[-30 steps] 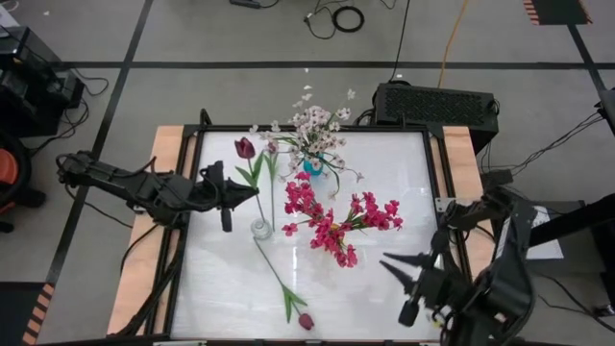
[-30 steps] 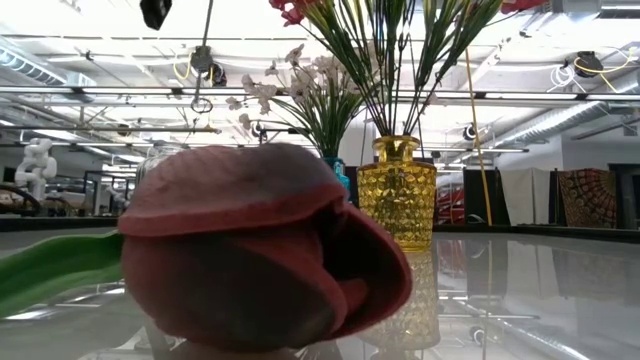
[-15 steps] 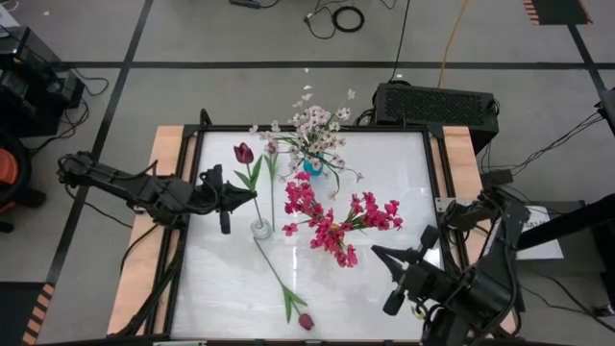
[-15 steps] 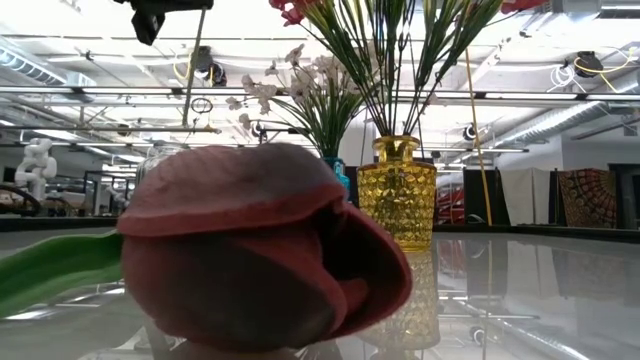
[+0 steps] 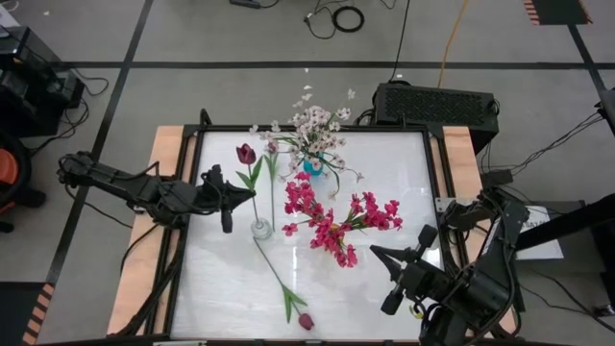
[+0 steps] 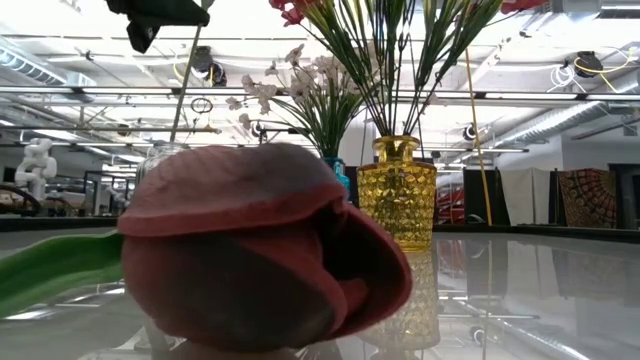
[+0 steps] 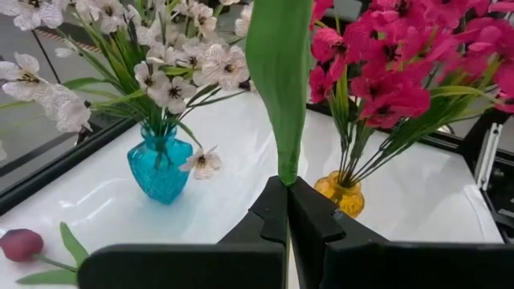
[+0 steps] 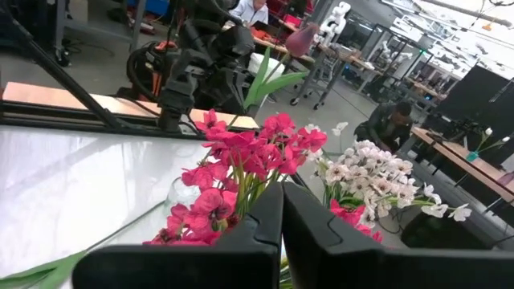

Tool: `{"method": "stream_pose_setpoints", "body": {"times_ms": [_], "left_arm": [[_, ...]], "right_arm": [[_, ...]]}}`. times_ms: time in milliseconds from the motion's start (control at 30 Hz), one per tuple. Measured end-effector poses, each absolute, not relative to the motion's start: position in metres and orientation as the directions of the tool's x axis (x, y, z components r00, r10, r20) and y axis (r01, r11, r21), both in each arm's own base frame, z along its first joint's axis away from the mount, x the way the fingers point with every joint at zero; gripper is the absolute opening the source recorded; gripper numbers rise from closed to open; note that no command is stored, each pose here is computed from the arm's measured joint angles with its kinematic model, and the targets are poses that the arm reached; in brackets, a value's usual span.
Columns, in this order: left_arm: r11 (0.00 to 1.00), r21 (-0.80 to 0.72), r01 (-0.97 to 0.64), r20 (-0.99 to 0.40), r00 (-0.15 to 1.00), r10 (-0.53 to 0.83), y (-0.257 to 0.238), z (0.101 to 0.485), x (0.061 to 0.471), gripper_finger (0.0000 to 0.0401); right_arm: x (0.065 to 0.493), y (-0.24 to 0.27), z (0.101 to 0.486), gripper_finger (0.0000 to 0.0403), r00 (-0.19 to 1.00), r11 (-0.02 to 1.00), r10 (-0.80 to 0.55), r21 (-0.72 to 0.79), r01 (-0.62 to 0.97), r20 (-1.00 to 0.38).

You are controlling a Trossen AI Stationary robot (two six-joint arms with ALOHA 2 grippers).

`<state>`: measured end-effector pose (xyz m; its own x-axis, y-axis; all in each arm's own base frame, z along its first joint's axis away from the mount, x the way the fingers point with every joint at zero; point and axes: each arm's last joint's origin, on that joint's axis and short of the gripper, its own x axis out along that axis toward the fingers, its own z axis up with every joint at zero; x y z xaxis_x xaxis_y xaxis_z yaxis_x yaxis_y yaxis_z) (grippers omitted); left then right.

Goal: Sort flowers into vase by color
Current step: Put the right red flower into the transparent vase, then put the bottom red flower into the transparent vase

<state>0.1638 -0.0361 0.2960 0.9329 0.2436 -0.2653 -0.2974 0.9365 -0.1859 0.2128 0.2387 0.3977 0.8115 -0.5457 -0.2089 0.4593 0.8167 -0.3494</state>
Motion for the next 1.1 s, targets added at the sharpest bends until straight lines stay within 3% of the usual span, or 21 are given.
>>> {"method": "stream_pose_setpoints", "body": {"times_ms": [633,1100], "left_arm": [[0.927,-0.185,-0.325,-0.293,0.919,0.264,-0.037,0.277,0.168,0.0008],[0.945,-0.171,-0.279,-0.388,0.901,0.195,-0.046,0.264,0.173,0.0122]], "right_arm": [[0.213,0.239,0.398,0.0,0.811,0.814,-0.546,-0.361,0.455,-0.208],[0.213,0.239,0.398,0.0,0.811,0.815,-0.546,-0.356,0.457,-0.209]]}}
